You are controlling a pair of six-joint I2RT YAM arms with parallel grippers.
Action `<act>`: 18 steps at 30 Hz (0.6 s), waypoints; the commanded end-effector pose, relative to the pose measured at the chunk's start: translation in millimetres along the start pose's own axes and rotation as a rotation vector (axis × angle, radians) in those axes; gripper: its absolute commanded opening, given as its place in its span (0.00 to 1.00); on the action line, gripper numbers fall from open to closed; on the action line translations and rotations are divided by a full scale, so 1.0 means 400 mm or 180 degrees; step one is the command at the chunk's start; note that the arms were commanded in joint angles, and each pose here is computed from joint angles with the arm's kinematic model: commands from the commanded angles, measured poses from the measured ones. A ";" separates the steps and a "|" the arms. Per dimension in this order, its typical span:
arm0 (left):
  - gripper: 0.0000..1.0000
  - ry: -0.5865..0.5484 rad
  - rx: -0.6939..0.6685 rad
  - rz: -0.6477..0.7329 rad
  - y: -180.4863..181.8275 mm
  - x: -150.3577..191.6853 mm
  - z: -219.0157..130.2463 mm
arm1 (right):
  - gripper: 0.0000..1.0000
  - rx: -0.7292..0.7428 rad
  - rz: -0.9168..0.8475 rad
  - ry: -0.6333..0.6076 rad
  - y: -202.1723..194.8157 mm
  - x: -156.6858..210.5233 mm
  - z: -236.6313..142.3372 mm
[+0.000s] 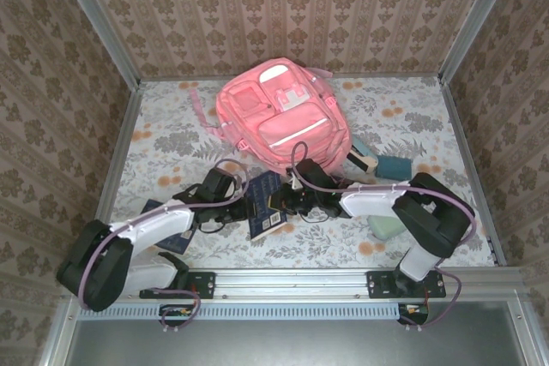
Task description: Pack books, pencil case, and school supplies into a backpack
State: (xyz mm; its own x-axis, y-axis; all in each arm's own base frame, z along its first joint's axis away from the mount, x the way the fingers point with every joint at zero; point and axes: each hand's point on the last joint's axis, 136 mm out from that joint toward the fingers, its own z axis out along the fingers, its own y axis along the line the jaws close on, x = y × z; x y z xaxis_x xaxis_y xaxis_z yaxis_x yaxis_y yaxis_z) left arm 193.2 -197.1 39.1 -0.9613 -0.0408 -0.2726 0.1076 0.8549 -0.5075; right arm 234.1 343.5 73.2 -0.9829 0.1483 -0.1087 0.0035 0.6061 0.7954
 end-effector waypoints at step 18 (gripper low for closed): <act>0.55 -0.0854 0.0074 0.0630 -0.195 -0.276 -0.202 | 0.00 -0.0065 -0.0880 -0.1621 0.166 -0.113 -0.496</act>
State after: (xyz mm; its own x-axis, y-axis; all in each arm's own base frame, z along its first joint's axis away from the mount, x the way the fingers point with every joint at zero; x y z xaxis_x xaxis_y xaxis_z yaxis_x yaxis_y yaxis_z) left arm 258.6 -201.4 163.8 -0.8498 -0.0931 -0.5188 0.2031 0.8504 -0.4854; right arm 231.9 258.5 256.0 -0.7921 0.2963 -0.5337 -0.3097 0.5584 0.7696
